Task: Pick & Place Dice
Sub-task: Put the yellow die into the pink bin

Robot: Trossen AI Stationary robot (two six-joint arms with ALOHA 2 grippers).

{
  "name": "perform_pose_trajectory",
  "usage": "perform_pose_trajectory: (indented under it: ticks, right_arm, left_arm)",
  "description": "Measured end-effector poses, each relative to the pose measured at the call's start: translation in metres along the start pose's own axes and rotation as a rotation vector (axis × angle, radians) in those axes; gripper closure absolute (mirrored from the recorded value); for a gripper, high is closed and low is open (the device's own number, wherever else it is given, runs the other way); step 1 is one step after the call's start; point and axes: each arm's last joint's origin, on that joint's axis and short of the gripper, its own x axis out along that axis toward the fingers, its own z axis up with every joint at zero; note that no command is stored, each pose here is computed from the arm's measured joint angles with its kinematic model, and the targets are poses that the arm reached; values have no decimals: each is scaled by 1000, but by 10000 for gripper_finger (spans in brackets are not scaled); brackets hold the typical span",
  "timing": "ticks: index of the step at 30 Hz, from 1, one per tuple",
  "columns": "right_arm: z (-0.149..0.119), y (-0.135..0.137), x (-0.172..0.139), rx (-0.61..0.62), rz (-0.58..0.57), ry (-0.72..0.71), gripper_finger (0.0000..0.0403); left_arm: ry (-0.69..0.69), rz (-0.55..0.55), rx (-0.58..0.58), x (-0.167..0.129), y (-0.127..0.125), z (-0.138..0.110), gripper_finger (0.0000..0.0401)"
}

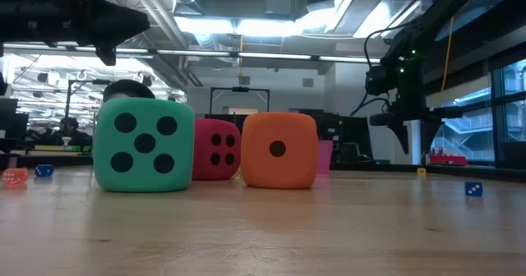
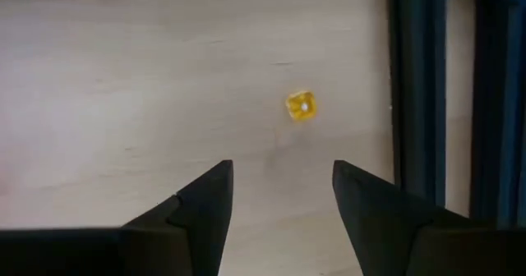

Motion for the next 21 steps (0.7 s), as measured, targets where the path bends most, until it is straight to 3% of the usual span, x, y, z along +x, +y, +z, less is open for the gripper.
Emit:
perform_pose_trajectory:
  ticks: [8, 13, 21]
  right_arm:
    - [-5, 7, -2, 260, -2, -26, 193]
    - [-11, 11, -4, 270, -58, -73, 193]
    - [-8, 16, -5, 364, -55, -164, 193]
  left_arm:
    - [27, 2, -42, 4, -1, -4, 331]
    - [23, -27, -45, 5, -2, -3, 332]
    - [30, -78, -52, 5, -3, -3, 335]
